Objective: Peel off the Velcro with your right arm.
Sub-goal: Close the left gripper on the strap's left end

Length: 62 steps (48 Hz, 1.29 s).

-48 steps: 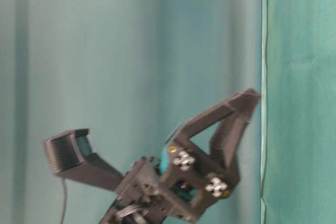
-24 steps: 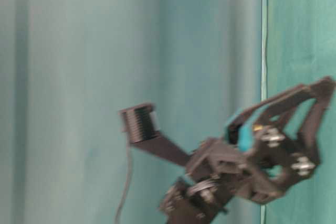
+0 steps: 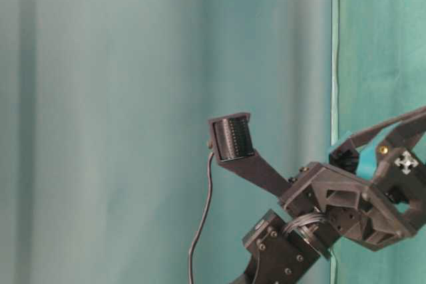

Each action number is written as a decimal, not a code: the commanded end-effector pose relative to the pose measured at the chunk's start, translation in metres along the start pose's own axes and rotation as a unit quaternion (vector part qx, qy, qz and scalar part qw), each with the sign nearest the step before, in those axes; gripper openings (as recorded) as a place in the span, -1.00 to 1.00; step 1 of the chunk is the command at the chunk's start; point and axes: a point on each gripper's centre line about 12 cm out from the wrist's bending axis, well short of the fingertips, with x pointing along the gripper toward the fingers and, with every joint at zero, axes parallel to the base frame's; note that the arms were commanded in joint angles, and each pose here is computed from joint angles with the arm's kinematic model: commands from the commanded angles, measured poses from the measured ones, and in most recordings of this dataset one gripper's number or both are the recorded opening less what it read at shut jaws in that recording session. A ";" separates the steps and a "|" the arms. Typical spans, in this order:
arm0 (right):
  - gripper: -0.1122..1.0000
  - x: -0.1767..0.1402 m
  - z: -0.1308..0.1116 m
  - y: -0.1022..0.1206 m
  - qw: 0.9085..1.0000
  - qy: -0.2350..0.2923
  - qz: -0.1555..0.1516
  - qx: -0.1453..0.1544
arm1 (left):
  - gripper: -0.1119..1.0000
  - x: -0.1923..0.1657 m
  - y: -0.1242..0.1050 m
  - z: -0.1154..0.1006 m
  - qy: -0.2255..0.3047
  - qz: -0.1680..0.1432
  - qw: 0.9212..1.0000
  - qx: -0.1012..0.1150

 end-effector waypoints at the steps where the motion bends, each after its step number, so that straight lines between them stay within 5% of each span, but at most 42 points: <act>1: 0.43 0.001 0.005 0.000 1.000 -0.010 0.001 0.000 | 0.69 -0.002 0.001 0.014 -0.020 0.001 1.000 -0.002; 24: 0.43 0.001 0.005 0.000 1.000 -0.011 0.001 0.000 | 0.56 0.001 0.002 0.007 -0.008 0.002 1.000 -0.004; 40: 0.43 0.000 0.004 0.000 1.000 -0.010 0.000 0.000 | -0.63 -0.002 0.001 0.005 0.013 0.001 1.000 -0.003; 62: 0.43 0.000 0.006 0.000 1.000 -0.012 0.001 0.000 | -0.62 -0.036 -0.003 0.037 -0.010 -0.004 1.000 0.002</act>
